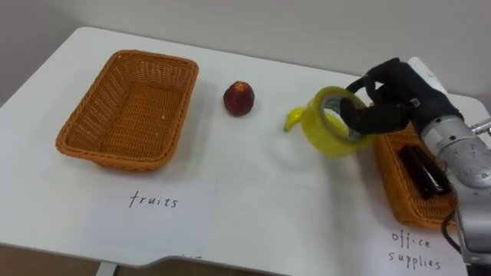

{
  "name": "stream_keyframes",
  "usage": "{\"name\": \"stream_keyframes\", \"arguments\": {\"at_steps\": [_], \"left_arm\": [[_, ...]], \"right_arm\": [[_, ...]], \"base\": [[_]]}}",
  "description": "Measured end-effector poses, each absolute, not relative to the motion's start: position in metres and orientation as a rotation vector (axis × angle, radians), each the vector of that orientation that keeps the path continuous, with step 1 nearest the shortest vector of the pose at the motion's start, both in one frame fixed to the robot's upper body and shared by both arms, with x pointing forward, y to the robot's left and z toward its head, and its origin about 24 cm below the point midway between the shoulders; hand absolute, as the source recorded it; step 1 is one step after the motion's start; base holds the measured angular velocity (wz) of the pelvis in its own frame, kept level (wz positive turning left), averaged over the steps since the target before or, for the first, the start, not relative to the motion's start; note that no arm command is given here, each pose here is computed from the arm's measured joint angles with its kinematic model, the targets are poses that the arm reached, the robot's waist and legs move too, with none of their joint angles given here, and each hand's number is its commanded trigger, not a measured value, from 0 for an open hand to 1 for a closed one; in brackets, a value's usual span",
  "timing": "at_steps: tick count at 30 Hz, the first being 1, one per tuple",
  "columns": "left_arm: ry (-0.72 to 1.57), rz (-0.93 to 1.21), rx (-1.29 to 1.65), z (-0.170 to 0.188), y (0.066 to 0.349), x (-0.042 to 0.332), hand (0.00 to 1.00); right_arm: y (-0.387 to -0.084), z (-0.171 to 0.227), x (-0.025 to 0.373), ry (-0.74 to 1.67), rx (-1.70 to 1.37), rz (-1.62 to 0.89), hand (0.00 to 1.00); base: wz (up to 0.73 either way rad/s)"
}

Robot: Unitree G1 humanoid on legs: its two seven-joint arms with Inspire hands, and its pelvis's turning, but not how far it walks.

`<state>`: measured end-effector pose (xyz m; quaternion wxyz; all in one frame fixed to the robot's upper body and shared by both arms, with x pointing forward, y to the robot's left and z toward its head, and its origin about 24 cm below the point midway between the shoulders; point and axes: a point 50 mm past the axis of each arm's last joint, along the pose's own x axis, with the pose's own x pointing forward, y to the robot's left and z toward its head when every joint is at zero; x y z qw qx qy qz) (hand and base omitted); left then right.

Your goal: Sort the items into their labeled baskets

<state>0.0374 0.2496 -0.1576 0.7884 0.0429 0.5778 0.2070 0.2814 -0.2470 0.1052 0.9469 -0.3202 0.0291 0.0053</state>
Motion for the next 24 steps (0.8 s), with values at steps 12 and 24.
{"name": "stream_keyframes", "arguments": {"at_steps": [12, 24], "left_arm": [[1.248, 0.464, 0.079, -0.157, 0.252, 0.034, 0.0], [1.255, 0.536, 0.04, -0.156, 0.259, 0.024, 0.0]], "right_arm": [[-0.263, 0.087, 0.281, 0.11, -0.559, -0.084, 1.0], [-0.3, 0.073, 0.274, 0.201, -0.502, -0.223, 1.0]], "base": [[-0.02], [-0.04]]}}
